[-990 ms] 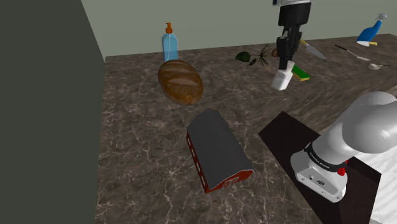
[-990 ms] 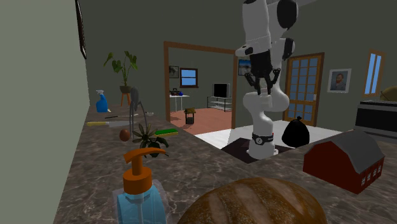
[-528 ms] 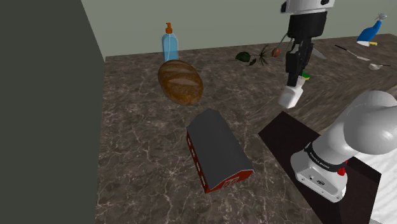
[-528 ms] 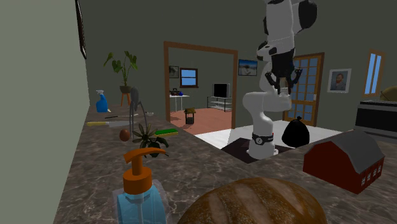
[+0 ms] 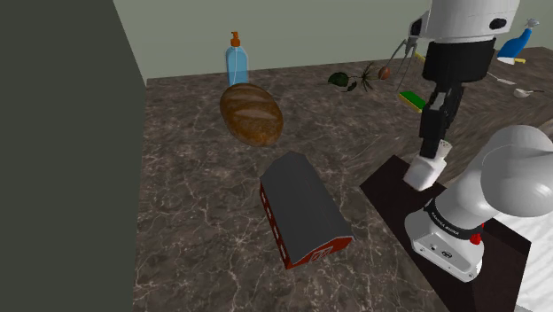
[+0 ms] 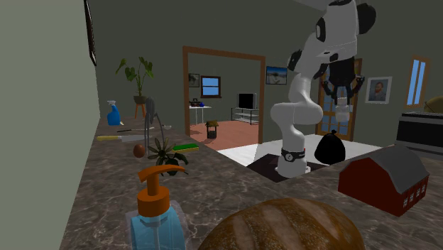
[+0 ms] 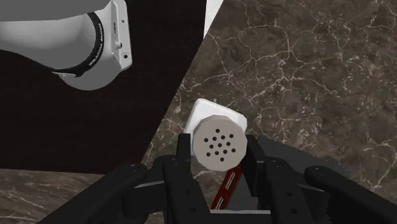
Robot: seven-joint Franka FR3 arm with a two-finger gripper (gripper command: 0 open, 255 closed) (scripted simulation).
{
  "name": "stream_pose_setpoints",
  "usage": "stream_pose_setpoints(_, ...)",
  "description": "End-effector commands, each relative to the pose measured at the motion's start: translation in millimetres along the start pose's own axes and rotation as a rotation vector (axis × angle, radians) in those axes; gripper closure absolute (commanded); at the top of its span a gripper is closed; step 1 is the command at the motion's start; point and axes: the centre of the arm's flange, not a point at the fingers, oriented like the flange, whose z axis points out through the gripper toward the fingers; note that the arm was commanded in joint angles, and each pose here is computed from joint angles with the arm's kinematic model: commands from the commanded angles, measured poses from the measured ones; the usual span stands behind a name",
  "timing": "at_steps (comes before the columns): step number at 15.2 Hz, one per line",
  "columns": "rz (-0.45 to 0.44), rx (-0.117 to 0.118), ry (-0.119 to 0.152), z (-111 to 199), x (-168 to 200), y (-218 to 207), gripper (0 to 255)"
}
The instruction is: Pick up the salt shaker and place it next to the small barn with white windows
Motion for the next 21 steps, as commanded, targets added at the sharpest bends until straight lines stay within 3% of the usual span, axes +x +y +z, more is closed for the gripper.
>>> stream_pose_setpoints(1,0.001,0.001,-0.001,6,-17,-21,255)
stream_pose_setpoints(11,0.001,0.001,-0.001,44,-96,-120,255)
stream_pose_setpoints(21,0.001,0.001,-0.001,93,-78,-116,255)
